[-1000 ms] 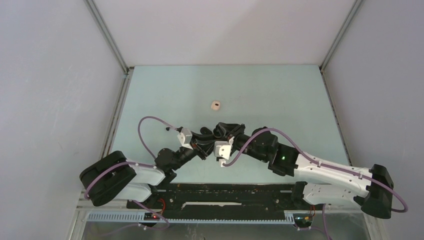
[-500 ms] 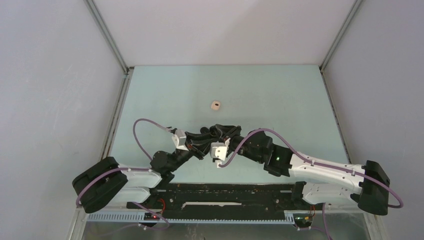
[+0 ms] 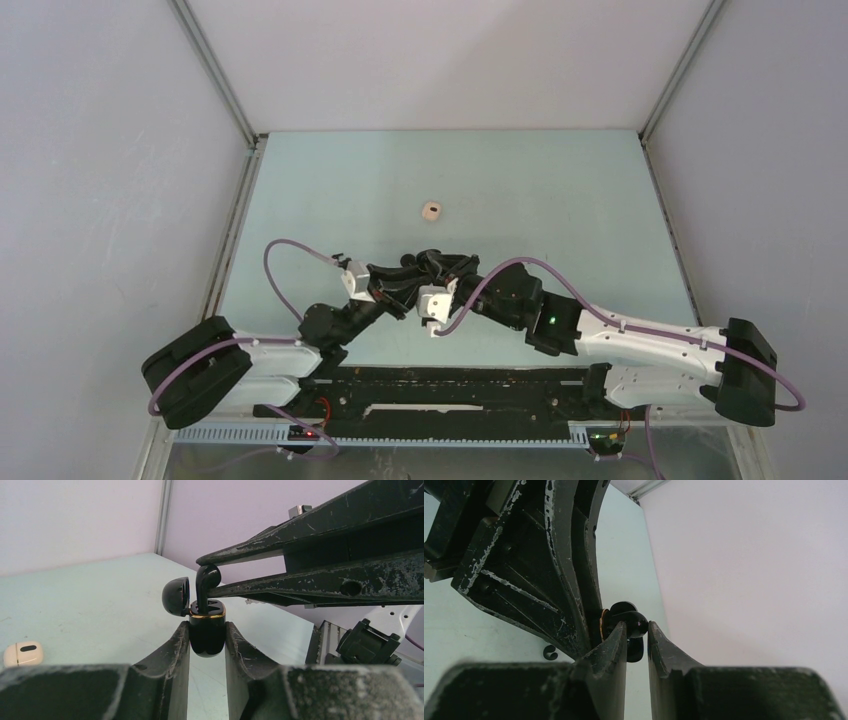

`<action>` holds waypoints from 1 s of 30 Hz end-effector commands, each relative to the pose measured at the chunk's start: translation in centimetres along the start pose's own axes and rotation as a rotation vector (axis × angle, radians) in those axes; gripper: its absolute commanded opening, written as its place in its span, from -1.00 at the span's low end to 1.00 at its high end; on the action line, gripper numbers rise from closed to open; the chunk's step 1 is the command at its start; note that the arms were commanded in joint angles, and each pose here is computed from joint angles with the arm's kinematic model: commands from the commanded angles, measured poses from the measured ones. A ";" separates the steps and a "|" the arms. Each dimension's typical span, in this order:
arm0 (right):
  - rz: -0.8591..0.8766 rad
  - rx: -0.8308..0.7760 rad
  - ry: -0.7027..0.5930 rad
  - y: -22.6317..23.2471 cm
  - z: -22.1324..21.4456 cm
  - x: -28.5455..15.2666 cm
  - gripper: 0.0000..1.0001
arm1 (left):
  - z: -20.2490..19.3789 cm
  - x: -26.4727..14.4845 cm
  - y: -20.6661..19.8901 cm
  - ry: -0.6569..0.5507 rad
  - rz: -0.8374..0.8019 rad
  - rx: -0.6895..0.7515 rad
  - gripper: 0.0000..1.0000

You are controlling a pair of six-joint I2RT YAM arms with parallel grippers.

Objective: Insert the wireless bluetooth earbuds into the charging case
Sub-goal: Place the earbud in the charging case.

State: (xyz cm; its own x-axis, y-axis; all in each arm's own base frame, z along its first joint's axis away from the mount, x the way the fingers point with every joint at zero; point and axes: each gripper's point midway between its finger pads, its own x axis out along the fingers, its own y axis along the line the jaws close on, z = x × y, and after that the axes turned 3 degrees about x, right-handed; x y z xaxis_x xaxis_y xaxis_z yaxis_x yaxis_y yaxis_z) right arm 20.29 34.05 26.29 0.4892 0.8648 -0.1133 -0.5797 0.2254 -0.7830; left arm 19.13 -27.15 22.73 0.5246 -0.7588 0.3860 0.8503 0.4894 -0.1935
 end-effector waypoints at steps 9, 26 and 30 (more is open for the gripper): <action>0.020 0.071 0.015 1.2 -0.2 0.2 -1.00 | 2.1 -0.4 -0.2 -0.079 0.001 0.065 -1.00; 0.120 0.086 0.035 2.3 -0.2 0.1 -0.40 | 2.2 -0.6 -0.2 -0.084 0.005 0.077 -1.00; 0.150 0.092 0.033 2.4 -0.1 0.0 -0.36 | 2.2 -0.6 -0.3 -0.084 0.001 0.079 -1.00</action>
State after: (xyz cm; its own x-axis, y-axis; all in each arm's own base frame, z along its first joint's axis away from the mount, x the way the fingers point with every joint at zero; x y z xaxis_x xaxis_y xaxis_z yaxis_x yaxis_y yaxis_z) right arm 19.56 34.11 24.39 0.4588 0.8639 -0.2077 -0.6580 0.1732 -0.7328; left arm 18.55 -26.78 21.59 0.5278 -0.7715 0.3552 0.8475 0.5060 -0.1603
